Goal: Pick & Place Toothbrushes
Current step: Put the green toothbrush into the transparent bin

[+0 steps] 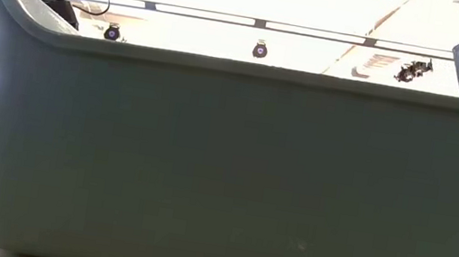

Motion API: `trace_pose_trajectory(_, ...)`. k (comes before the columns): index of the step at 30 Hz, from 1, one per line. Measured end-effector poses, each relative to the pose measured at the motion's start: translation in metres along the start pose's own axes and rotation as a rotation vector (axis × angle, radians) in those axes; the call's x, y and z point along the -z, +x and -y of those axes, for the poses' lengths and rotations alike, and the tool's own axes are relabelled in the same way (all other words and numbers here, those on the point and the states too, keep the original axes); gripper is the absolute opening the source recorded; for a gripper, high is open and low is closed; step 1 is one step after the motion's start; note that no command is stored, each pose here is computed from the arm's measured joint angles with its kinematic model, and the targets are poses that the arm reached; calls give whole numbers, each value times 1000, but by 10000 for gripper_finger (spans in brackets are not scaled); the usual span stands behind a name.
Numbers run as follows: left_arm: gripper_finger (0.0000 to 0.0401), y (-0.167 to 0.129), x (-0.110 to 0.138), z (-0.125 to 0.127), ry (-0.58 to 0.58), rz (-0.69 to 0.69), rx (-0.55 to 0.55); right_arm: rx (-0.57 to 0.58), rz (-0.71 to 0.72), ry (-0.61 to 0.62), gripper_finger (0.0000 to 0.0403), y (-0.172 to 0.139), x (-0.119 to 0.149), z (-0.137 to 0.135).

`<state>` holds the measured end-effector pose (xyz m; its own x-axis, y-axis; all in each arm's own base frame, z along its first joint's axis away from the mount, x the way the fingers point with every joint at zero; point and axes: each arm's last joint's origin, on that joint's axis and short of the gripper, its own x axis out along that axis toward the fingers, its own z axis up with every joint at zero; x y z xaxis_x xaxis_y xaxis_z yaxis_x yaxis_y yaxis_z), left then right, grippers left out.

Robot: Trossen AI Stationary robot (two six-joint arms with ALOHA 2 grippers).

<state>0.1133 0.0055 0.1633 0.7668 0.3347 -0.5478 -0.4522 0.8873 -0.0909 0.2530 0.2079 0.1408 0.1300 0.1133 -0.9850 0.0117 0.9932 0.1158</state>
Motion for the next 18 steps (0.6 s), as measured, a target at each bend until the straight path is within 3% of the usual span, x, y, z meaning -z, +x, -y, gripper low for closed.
trace_pose_trajectory(11, 0, 0, 0, 0, 1, 0, 0, 3, 2, 2, 209, 0, 0, 0)
trace_pose_trajectory(18, 0, 0, 0, 0, 1, -1, 0, -6, -10, 4, 146, 0, 0, 0)
